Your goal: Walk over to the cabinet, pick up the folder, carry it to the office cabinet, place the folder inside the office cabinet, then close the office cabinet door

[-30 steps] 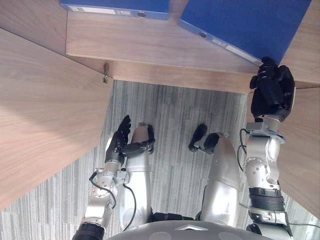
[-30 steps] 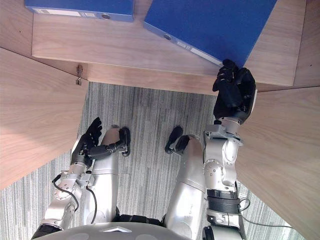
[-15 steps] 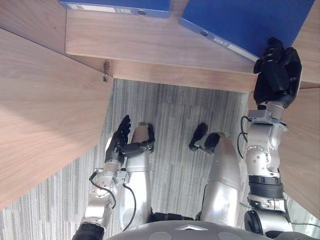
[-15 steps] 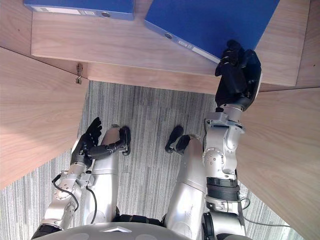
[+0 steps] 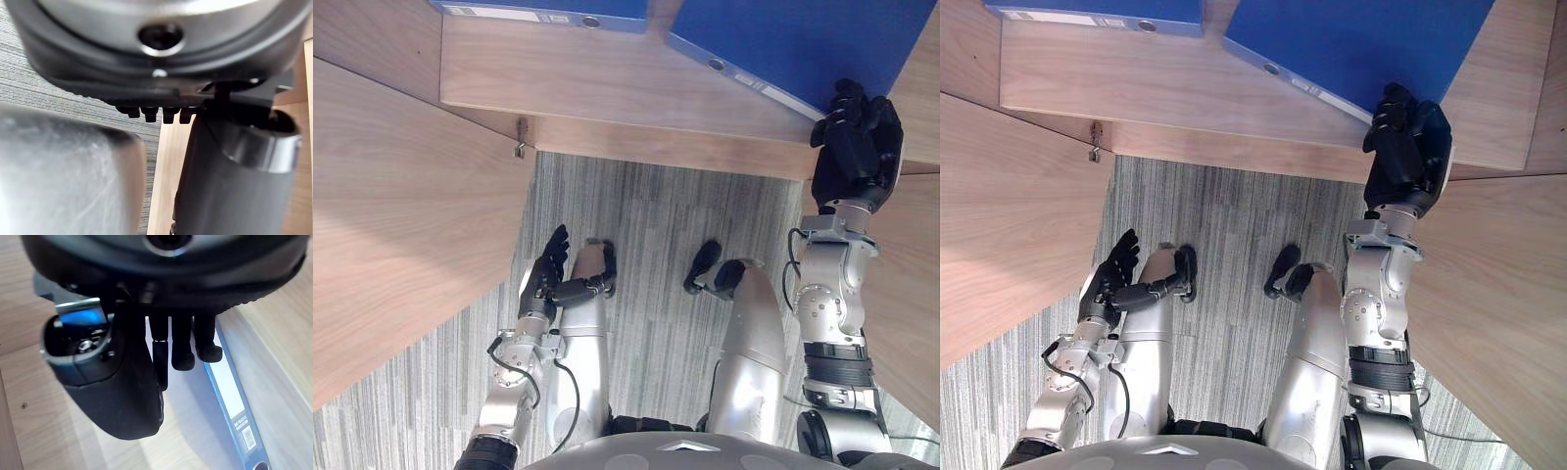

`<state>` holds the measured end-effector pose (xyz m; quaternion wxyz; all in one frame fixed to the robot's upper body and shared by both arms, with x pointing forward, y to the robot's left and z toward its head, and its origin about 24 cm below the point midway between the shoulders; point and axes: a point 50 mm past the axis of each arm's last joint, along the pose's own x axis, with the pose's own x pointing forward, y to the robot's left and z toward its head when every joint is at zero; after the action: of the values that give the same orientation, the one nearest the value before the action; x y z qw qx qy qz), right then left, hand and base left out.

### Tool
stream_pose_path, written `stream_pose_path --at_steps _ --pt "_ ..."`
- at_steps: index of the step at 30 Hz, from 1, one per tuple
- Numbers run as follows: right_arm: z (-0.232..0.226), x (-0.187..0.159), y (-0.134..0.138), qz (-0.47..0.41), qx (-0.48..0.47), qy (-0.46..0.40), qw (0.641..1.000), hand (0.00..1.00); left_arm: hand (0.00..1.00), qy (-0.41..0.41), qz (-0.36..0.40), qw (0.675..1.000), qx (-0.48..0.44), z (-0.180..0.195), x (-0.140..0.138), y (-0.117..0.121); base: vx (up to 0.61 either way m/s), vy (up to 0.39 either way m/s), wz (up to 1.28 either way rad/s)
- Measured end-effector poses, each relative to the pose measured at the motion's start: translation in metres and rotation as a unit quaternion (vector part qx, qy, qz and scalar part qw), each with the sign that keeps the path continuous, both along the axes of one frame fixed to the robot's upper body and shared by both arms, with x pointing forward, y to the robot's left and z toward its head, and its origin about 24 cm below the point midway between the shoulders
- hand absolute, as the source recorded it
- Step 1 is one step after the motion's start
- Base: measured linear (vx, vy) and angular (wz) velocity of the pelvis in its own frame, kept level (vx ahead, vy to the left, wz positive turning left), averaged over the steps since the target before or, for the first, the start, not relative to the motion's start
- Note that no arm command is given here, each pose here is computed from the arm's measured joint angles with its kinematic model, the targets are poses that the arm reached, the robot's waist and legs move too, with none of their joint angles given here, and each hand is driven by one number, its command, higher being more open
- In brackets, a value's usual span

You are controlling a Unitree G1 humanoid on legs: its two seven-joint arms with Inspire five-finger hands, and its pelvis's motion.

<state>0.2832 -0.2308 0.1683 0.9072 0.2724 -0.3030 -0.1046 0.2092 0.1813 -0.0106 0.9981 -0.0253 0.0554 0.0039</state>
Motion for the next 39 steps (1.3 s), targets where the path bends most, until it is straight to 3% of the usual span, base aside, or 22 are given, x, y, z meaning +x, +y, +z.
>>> stream_pose_path --at_steps 15,20,39 --pt "0.065 0.031 -0.026 -0.054 -0.033 -0.048 0.997 0.0 1.0 -0.028 0.002 0.999 -0.016 0.013 0.003 0.001 -0.01 0.001 0.02" --pt "0.096 0.04 -0.022 -0.047 -0.066 -0.07 0.994 0.0 1.0 -0.027 -0.003 1.0 -0.012 0.013 0.003 0.001 0.0 0.0 0.0" --pt "0.134 0.06 -0.017 -0.058 -0.14 -0.066 0.986 0.0 1.0 -0.03 -0.023 0.999 -0.008 0.013 0.001 0.001 -0.04 -0.002 0.01"
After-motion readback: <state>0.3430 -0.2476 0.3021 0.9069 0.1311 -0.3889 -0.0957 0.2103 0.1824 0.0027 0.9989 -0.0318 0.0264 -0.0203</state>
